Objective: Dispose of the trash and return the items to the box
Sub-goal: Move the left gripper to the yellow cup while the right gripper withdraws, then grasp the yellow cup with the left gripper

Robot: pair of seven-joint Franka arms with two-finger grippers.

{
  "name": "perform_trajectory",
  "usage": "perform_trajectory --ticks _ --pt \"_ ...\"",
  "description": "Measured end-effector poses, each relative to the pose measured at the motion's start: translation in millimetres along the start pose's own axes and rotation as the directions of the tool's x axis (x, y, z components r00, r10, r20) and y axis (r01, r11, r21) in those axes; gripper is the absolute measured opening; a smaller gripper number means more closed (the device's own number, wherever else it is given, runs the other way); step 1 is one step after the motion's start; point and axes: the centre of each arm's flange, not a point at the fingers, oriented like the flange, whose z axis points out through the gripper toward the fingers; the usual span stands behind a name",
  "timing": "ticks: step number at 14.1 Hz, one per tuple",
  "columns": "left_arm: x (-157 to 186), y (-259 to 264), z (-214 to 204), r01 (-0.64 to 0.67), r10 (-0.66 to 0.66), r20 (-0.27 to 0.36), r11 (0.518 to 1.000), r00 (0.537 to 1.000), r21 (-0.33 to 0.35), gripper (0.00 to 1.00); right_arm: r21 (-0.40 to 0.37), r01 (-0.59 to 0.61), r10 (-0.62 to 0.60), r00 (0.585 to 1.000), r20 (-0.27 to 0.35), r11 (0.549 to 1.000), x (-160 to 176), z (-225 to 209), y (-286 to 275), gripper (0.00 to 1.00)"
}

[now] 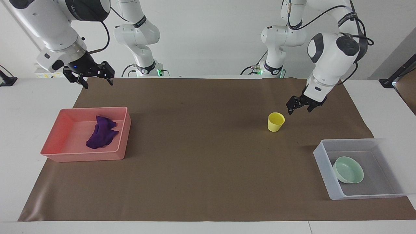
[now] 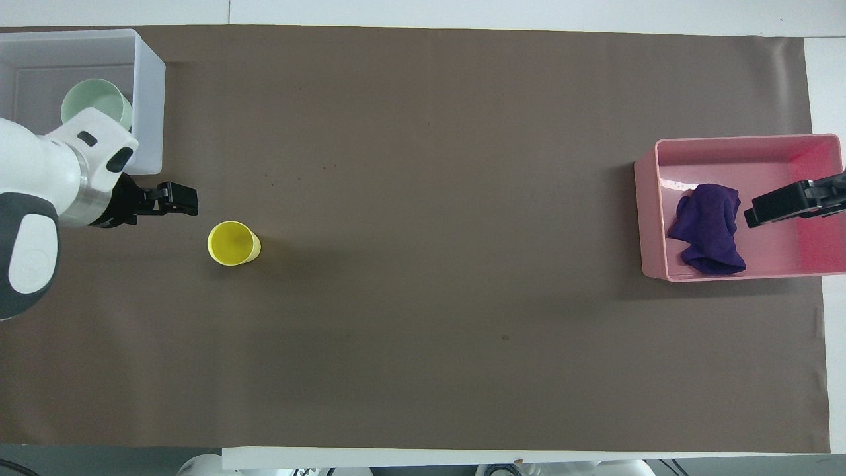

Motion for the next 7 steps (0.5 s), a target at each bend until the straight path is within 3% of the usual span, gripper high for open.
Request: perform_trajectory --ticks 5,6,7 --pt "-23 2 65 -0.021 0.021 0.007 1.0 1.0 0.006 0.99 -0.011 0.021 -0.021 1.0 0.016 1.0 -1 -17 0 1.0" --pt "-27 5 71 -0.025 0.025 0.011 1.0 1.0 0.007 0.91 -0.01 0.009 -0.009 1.0 0.022 1.0 2 -15 -1 1.0" --pt "-30 6 74 -0.024 0.023 0.013 1.0 1.0 0.008 0.77 -0.008 -0.002 0.002 1.0 0.026 1.0 4 -12 -2 1.0"
